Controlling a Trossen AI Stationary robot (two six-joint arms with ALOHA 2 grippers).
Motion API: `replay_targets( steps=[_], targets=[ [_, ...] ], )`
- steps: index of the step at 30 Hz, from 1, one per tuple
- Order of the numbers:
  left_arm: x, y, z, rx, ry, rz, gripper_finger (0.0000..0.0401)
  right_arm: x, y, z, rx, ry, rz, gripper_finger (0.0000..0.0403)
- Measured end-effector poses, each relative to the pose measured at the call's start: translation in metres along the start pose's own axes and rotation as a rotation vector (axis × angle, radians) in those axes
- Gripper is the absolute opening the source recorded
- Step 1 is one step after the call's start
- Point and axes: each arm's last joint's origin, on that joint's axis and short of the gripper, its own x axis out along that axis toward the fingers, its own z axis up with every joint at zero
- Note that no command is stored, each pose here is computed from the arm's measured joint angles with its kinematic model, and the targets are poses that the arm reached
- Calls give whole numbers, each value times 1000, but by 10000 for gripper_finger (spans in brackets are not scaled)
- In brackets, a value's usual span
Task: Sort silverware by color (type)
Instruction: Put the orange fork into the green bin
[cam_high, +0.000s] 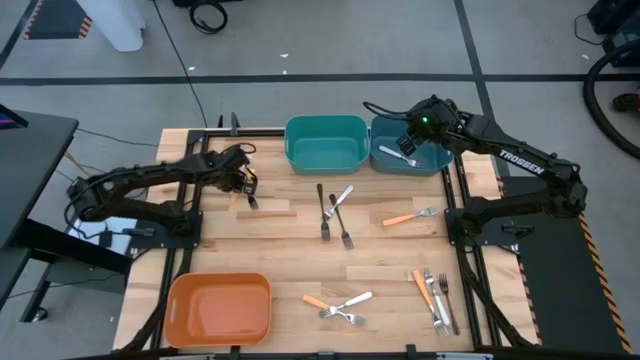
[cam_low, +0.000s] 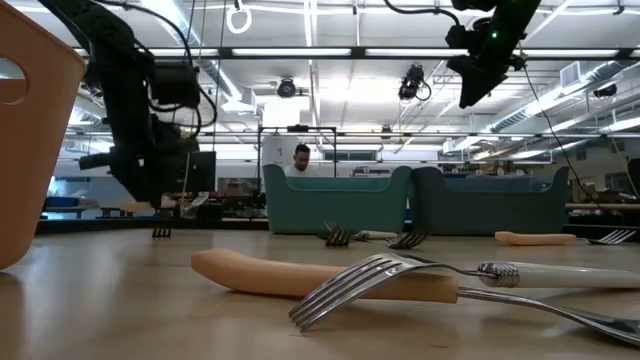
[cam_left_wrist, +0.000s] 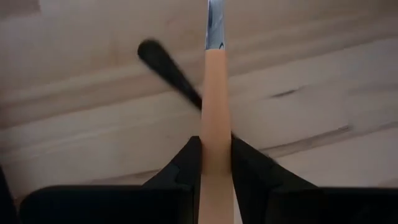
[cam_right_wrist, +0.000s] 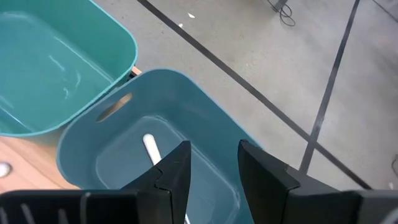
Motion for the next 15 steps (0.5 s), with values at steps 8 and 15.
replay_targets(
  steps=[8, 15],
  targets=[
    [-63, -14, 31, 130, -260, -175, 69, 0, 1, 0, 95, 1, 24, 138],
    [-134, -43, 80, 406, -699, -314, 69, 2, 2, 1, 195, 6, 18, 138]
  ],
)
